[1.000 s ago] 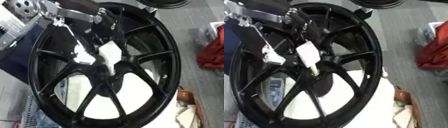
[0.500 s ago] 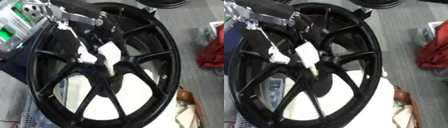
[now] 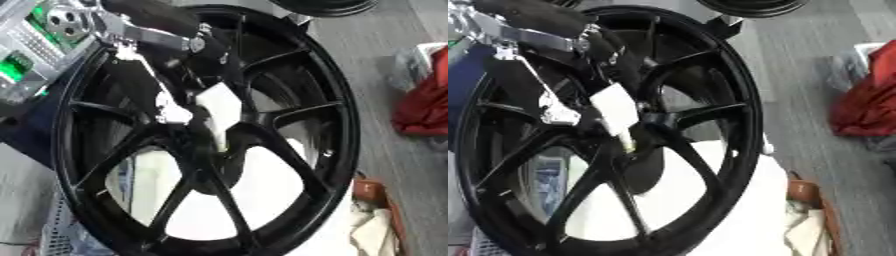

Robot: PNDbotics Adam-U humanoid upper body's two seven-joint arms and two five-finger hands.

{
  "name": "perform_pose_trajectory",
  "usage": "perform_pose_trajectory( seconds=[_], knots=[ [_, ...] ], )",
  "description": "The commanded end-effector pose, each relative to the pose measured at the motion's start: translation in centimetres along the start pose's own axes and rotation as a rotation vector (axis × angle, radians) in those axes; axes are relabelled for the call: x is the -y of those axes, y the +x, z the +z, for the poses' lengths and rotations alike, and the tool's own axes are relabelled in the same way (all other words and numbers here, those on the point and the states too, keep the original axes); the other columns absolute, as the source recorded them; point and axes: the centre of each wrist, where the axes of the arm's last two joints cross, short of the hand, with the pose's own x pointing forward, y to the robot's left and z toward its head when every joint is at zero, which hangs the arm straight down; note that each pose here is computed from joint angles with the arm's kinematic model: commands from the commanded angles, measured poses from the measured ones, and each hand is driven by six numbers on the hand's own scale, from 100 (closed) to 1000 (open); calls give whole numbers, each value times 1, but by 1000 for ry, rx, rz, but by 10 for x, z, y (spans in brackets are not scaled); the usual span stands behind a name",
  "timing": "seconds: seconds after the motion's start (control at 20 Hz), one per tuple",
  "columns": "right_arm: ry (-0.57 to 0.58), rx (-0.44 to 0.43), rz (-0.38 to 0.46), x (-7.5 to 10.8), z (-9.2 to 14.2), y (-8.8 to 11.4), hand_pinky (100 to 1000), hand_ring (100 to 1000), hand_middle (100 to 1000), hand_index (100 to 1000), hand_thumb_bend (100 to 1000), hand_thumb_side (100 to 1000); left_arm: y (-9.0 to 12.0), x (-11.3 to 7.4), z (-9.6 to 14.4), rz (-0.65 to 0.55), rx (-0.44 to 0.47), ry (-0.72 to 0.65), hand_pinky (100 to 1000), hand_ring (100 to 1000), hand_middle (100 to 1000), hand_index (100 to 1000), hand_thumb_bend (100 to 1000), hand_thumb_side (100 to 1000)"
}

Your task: Pull the pin out of the wheel hub.

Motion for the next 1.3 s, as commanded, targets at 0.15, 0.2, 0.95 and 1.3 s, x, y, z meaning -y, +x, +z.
perform_pose_trajectory(
  seconds=[0.15, 0.2, 0.95, 1.3],
  knots=[
    [-53, 16, 27, 18, 0, 8, 851, 759, 701, 768, 100, 580, 3, -7, 3, -42, 36, -11, 830, 815, 819, 865, 141, 266],
    [-55, 13, 25, 18, 0, 8, 851, 759, 701, 767, 100, 584, 4, -6, 2, -43, 39, -14, 831, 815, 819, 866, 147, 266],
    [-61, -7, 7, 11, -1, 6, 851, 751, 693, 766, 100, 635, 4, 2, -11, -72, 64, -62, 822, 795, 768, 852, 158, 209],
    [-68, -16, 3, 10, 0, 5, 852, 749, 692, 766, 100, 657, 4, 1, -10, -68, 73, -54, 783, 683, 555, 777, 100, 144]
  ],
)
